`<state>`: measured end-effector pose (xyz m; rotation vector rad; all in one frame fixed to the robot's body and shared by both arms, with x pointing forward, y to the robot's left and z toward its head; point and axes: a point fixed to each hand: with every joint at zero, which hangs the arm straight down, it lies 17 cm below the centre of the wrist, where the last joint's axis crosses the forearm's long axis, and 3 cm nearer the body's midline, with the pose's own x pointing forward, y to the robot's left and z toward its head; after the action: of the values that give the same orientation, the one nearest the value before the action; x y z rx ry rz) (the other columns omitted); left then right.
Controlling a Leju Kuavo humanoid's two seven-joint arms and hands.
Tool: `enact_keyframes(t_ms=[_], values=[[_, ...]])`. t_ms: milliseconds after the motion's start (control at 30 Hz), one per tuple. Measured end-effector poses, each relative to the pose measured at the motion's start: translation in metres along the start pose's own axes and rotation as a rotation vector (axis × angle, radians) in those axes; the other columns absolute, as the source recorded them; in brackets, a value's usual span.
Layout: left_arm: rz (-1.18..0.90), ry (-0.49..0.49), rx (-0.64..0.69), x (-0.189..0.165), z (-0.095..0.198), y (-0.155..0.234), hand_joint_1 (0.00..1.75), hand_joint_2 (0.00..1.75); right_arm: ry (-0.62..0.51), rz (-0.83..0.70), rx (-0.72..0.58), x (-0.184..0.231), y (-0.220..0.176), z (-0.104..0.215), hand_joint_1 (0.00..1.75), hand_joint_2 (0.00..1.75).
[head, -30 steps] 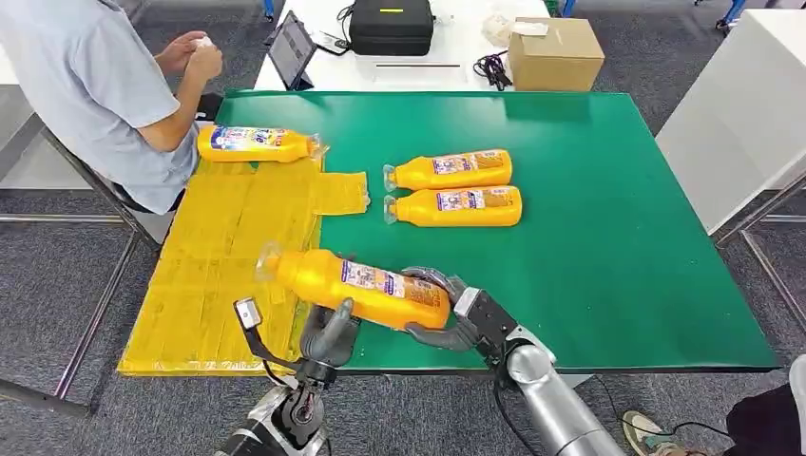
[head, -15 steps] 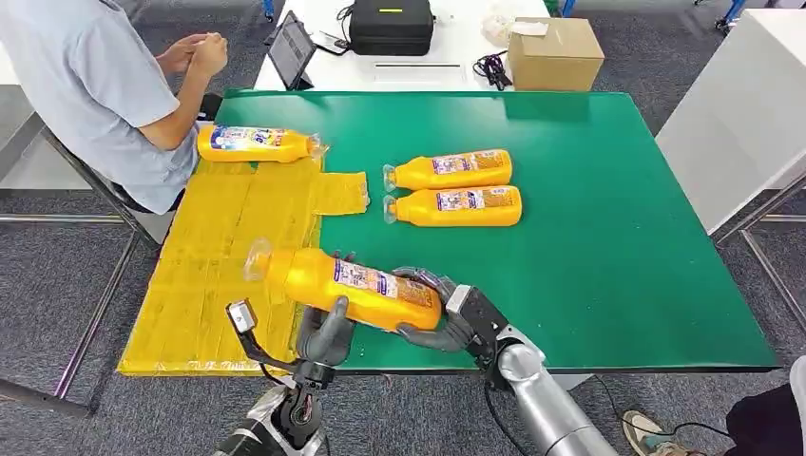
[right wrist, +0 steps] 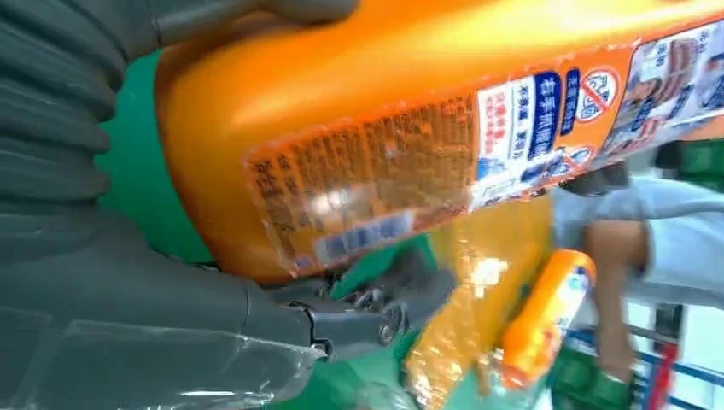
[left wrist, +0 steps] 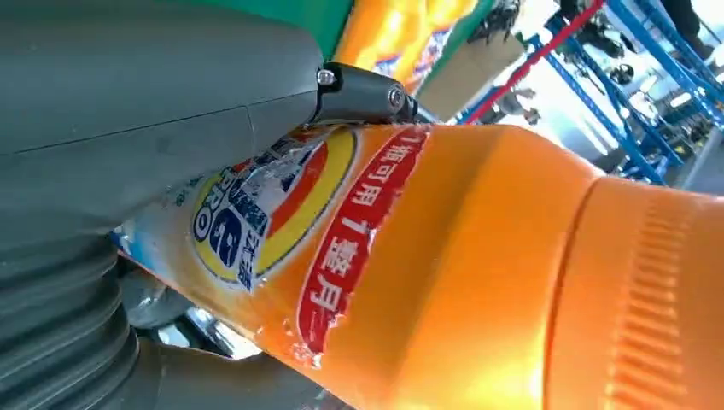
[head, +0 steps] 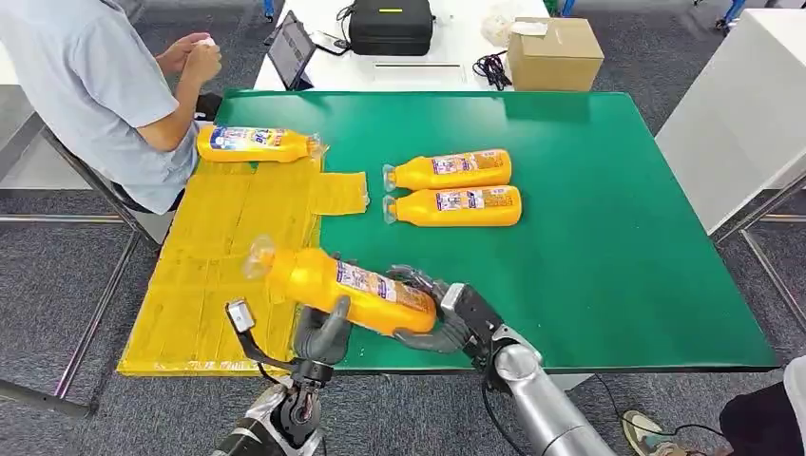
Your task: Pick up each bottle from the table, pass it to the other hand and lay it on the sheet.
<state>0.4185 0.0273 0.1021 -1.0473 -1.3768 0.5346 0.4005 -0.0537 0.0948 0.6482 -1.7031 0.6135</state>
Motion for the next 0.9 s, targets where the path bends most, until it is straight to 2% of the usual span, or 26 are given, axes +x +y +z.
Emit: enact_keyframes(t_ms=[133,333,667,800,900], values=[[-0.055,-0.011,0.010,0.001,-0.001,0.001,1.75,1.75,0.018,0.007,-0.014,-0.006,-0.001,0.002,0.00,1.75],[-0.283,-0.078,0.010,0.014,-0.005,-0.008,1.75,1.75,0.073,0.101,-0.078,-0.026,-0.008,0.013,0.00,1.75],[-0.338,-0.158,-0.025,0.045,-0.001,-0.027,1.75,1.75,0.097,0.129,-0.116,-0.035,-0.012,0.022,0.00,1.75],[-0.545,-0.214,0.028,0.057,-0.003,-0.021,1.75,1.75,0.095,0.138,-0.143,-0.035,-0.016,0.023,0.00,1.75],[-0.939,-0.318,0.093,0.076,-0.006,-0.015,1.75,1.75,0.102,0.147,-0.157,-0.038,-0.017,0.027,0.00,1.75]])
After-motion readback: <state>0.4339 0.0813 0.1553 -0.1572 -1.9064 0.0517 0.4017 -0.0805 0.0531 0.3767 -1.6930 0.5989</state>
